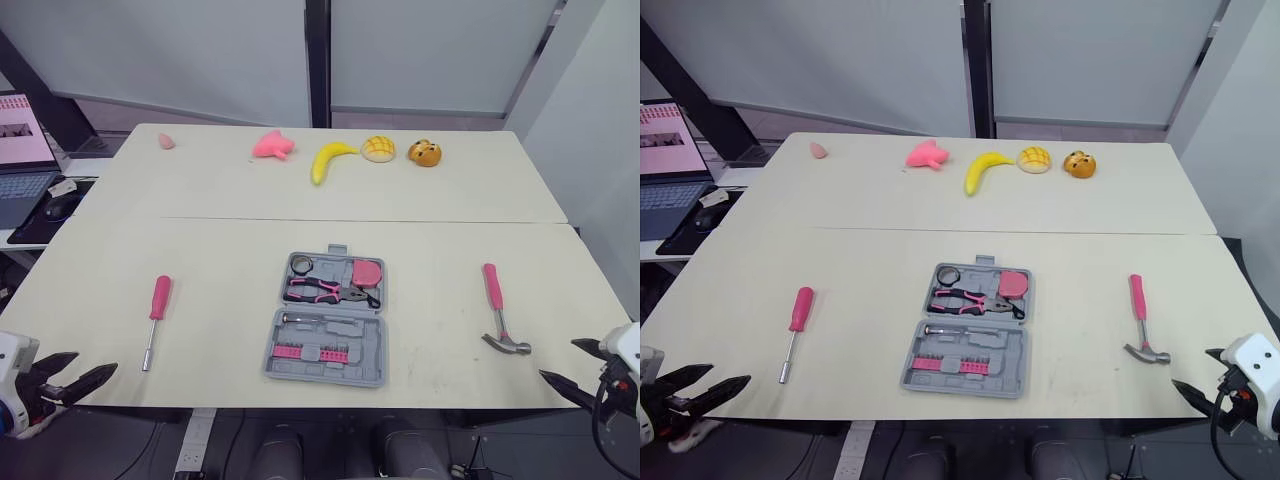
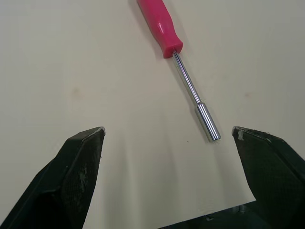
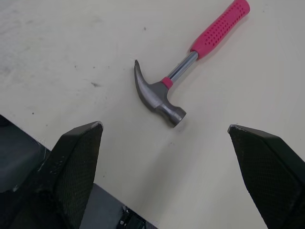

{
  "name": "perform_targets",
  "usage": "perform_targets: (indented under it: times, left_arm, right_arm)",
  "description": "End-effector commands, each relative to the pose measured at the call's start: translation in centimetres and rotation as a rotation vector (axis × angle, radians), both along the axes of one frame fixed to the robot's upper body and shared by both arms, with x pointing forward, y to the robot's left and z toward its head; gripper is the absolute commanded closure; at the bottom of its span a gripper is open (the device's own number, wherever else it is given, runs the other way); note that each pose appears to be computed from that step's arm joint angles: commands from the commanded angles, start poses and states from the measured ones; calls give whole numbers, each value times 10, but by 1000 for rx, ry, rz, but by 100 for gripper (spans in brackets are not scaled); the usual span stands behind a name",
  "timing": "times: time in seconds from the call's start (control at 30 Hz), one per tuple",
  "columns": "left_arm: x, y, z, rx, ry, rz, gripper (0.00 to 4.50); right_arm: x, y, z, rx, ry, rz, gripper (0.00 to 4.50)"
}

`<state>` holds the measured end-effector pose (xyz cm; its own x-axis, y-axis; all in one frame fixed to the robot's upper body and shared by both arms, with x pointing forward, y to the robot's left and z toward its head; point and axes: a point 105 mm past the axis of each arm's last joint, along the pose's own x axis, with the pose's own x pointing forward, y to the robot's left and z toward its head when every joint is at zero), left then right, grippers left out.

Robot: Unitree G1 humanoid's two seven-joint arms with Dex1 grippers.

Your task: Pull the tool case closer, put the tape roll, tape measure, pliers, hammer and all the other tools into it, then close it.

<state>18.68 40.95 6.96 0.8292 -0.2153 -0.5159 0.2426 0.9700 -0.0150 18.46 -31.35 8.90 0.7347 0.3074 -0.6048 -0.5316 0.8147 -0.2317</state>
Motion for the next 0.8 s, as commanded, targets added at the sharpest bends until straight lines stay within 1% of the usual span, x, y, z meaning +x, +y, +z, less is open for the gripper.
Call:
perform_targets:
  times: [0.03, 0.17, 0.3, 0.43, 0.5, 0.53, 0.63, 0.73, 0.8]
  left_arm:
    - [-2, 1, 6, 6, -11, 2, 3]
    - [-6, -1, 4, 6, -7, 5, 3]
    - [-4, -9, 12, 35, -27, -59, 3]
    - [13, -52, 24, 65, -53, -315, 3]
    - [20, -68, 28, 62, -70, -401, 3]
    - [24, -79, 31, 55, -87, -449, 3]
    - [36, -126, 47, 30, -168, -691, 3]
    - [41, -174, 63, -9, -252, -933, 3]
    - [41, -198, 71, -37, -300, -1059, 3]
  right_arm:
    - [3, -3, 11, -40, -39, 15, 0]
    - [4, -3, 10, -49, -35, 22, 0]
    - [6, -3, 9, -58, -40, 22, 0]
    - [8, 3, 9, -86, -57, 59, 0]
    - [8, 7, 9, -85, -66, 69, 0]
    - [8, 10, 9, -83, -74, 74, 0]
    - [13, 17, 17, -67, -133, 68, 0]
    - [17, 28, 23, -42, -177, 69, 0]
    - [20, 35, 26, -18, -195, 69, 0]
